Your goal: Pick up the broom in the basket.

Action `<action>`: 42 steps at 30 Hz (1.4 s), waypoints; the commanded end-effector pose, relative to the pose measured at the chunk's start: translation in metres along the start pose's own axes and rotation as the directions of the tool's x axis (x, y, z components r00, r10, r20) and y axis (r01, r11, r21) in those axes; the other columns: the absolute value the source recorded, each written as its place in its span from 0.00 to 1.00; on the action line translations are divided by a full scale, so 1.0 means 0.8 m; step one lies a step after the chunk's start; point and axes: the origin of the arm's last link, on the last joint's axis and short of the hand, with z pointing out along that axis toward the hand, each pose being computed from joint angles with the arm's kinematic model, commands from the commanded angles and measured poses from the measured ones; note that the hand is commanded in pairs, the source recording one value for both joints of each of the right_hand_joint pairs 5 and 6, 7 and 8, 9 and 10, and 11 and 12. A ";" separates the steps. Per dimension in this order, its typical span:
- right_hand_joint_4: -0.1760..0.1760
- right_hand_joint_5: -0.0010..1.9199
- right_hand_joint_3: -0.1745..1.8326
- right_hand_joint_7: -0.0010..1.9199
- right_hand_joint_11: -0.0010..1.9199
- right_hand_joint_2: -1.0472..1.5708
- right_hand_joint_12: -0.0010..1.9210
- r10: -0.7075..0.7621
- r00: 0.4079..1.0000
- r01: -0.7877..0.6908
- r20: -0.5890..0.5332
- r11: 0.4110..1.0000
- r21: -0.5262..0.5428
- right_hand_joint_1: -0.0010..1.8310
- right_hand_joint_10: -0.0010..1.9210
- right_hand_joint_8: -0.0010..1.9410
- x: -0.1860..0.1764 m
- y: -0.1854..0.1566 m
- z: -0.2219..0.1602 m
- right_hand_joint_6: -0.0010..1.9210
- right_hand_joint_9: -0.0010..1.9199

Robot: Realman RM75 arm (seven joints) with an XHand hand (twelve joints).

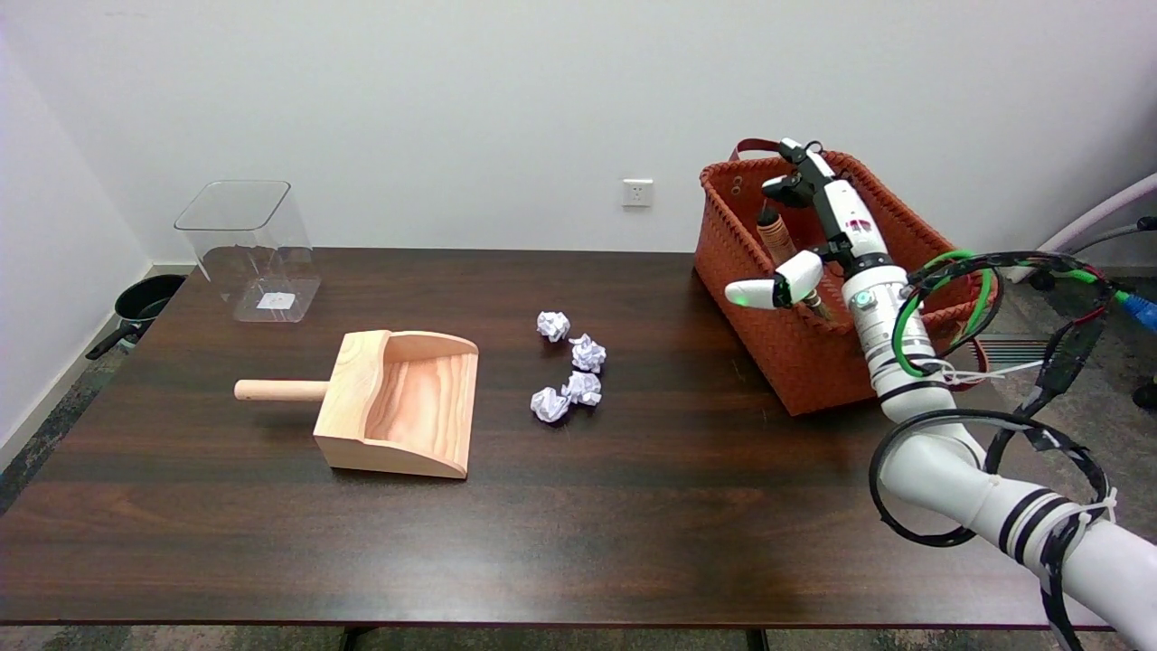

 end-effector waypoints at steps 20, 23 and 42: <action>0.50 0.33 0.57 0.37 0.27 0.24 0.27 0.093 0.994 -0.093 0.059 0.996 -0.013 0.62 0.31 0.37 -0.035 -0.005 -0.012 0.33 0.31; 0.50 0.33 0.57 0.38 0.27 0.25 0.27 0.096 0.993 -0.095 0.064 0.995 -0.016 0.62 0.31 0.37 -0.037 -0.005 -0.013 0.33 0.31; 0.50 0.58 0.48 0.57 0.41 0.51 0.41 0.122 0.991 -0.119 0.061 0.991 -0.054 0.59 0.57 0.56 -0.040 0.003 -0.017 0.58 0.57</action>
